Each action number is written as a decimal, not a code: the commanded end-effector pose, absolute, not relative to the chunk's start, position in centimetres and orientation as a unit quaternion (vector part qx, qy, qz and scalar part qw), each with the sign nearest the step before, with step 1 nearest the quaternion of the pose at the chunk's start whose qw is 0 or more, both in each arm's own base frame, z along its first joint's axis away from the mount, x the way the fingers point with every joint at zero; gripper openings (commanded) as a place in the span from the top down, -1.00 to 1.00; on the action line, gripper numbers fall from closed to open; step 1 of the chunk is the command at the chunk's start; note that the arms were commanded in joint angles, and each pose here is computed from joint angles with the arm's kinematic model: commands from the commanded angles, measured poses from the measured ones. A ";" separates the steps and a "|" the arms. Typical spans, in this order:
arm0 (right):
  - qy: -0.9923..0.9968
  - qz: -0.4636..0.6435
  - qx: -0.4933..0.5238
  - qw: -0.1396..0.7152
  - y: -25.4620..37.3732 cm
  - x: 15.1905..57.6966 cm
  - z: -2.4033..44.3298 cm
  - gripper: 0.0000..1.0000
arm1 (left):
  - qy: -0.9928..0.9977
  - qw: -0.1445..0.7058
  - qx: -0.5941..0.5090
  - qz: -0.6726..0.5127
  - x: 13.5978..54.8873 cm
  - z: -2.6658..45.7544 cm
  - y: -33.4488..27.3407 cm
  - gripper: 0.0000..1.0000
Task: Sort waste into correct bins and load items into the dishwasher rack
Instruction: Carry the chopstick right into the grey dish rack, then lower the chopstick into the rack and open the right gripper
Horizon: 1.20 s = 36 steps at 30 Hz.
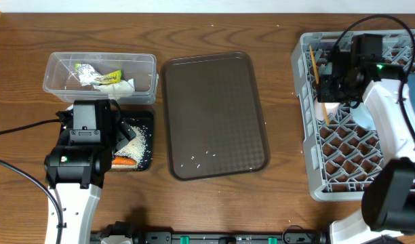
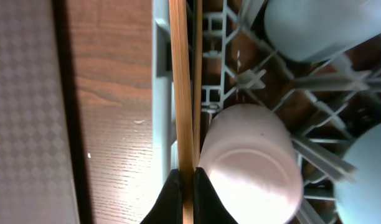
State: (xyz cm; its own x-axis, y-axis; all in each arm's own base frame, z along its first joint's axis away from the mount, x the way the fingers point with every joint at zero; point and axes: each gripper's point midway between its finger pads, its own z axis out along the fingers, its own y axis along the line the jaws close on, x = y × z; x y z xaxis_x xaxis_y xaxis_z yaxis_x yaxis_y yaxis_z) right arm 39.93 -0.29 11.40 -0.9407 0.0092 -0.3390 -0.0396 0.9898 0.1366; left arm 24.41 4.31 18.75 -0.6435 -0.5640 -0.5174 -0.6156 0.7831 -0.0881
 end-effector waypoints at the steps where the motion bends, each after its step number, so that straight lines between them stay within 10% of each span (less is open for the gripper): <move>1: 0.984 0.080 -0.017 0.161 0.1 39.7 10.7 0.98 | 0.907 0.266 -0.322 0.051 24.3 18.6 4.3 -0.96; 9: 0.985 0.084 -0.015 0.152 0.4 39.4 10.6 0.95 | 0.907 0.266 -0.322 0.051 24.3 18.6 4.3 -0.96; 18: 0.985 0.086 -0.006 0.149 0.8 39.3 10.6 -0.07 | 0.907 0.266 -0.322 0.051 24.3 18.6 4.3 -0.96; 36: 0.955 0.130 -0.021 0.265 4.4 37.5 20.9 -0.21 | 0.907 0.266 -0.322 0.051 24.3 18.6 4.3 -0.96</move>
State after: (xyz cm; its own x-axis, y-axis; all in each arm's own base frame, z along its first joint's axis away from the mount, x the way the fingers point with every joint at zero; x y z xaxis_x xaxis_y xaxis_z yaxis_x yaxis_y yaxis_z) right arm 38.31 3.47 17.59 -0.8927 -0.0017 -0.4507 -0.1057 0.9729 0.2058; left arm 24.41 4.31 18.75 -0.6432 -0.5640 -0.5179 -0.6157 0.7831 -0.0881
